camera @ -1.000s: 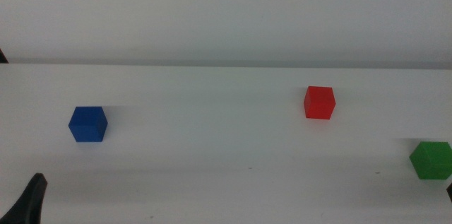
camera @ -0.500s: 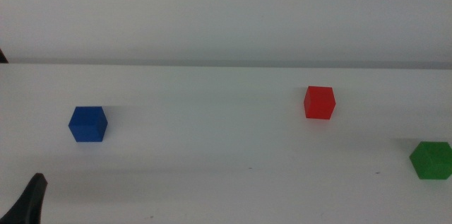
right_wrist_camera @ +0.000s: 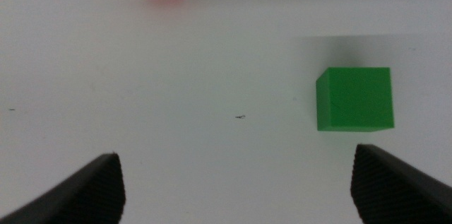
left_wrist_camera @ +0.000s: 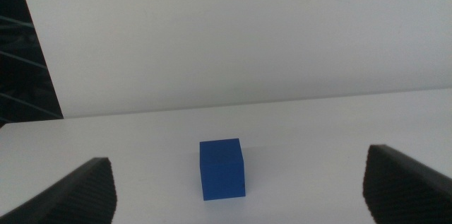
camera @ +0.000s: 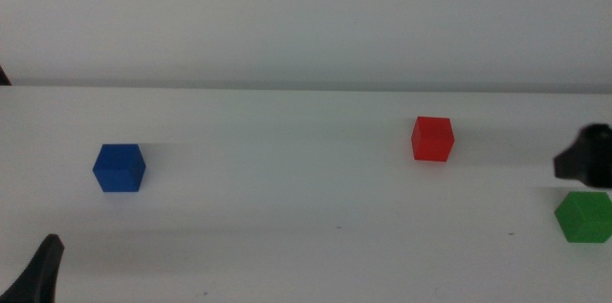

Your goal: Stack red cubes first, then green, then blue cubes in a specific spot.

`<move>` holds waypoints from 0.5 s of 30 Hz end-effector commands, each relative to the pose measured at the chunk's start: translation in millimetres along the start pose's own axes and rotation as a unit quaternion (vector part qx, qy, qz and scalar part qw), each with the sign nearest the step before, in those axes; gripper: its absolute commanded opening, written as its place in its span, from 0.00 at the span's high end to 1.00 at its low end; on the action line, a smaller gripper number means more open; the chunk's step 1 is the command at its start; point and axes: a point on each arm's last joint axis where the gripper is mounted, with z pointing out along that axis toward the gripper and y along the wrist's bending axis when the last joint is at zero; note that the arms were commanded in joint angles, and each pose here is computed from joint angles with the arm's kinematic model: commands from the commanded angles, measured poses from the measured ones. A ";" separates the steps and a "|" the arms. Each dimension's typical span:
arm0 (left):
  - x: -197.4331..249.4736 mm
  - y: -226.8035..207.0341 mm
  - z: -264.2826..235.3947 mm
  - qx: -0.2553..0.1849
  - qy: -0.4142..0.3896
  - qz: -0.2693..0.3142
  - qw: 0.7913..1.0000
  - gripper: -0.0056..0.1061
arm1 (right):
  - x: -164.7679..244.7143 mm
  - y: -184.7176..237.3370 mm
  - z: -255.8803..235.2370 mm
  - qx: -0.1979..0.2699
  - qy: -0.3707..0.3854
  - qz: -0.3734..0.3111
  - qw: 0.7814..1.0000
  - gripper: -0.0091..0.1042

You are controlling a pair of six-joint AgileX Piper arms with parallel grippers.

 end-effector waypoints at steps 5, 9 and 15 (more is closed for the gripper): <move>9.8 0.1 -0.6 -0.001 -0.009 -0.003 1.000 0.11 | -66.3 9.5 49.8 0.011 0.096 0.015 0.995 0.19; 9.8 0.1 -0.6 -0.001 -0.009 -0.003 1.000 0.11 | -99.8 28.6 89.5 0.009 0.138 -0.002 0.990 0.20; 9.8 0.1 -0.6 -0.001 -0.009 -0.003 1.000 0.11 | -135.1 49.9 143.4 0.008 0.163 0.013 0.987 0.20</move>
